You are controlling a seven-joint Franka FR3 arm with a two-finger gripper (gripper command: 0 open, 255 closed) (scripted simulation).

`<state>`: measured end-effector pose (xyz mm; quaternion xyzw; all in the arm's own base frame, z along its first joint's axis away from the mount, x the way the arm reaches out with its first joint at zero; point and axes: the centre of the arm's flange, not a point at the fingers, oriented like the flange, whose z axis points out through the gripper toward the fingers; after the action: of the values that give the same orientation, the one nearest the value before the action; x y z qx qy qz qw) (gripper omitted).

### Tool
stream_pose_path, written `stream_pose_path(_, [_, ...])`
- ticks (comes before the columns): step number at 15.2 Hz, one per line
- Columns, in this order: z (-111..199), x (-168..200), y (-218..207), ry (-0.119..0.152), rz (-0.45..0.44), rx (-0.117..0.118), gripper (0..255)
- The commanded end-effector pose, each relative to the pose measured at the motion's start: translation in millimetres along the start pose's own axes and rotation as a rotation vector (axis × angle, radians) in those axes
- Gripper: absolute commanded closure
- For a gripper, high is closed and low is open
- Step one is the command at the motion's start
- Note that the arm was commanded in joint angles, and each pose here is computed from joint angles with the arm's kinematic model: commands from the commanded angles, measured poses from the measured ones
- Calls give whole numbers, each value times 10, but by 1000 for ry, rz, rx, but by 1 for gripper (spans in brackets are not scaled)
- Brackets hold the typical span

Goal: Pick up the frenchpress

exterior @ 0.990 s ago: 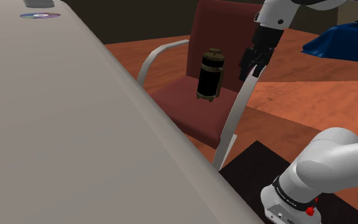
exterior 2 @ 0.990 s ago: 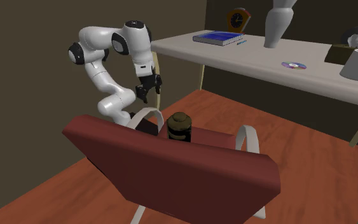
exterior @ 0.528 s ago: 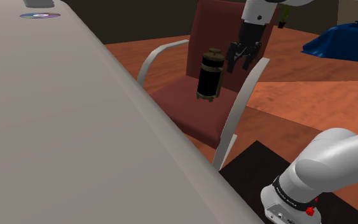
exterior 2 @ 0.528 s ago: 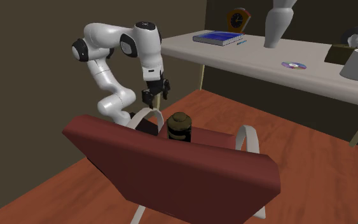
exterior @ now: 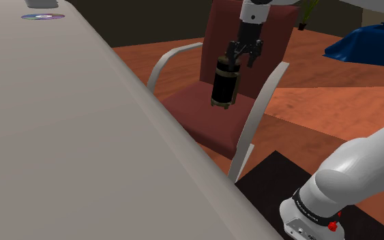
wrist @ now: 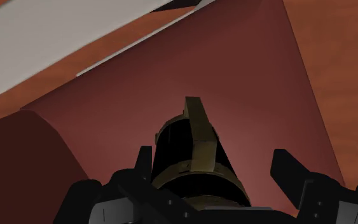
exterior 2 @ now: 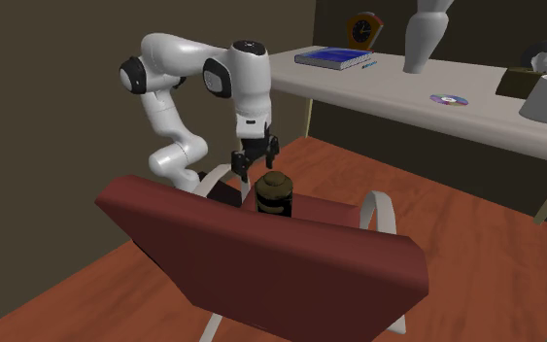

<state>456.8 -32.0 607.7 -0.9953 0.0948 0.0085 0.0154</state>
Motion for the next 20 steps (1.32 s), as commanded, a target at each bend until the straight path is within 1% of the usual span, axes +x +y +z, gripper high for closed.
stream_pose_path(1, [78, 59, 0, 0, 5, -3, 0])
stream_pose_path(6, [372, 65, 9, 0, 5, -3, 0])
stream_pose_path(8, [372, 65, 9, 0, 5, -3, 0])
stream_pose_path(9, [371, 68, 7, 0, 5, -3, 255])
stream_pose_path(18, [372, 65, 9, 0, 5, -3, 255])
stream_pose_path(20, [266, 62, 6, 0, 5, -3, 255])
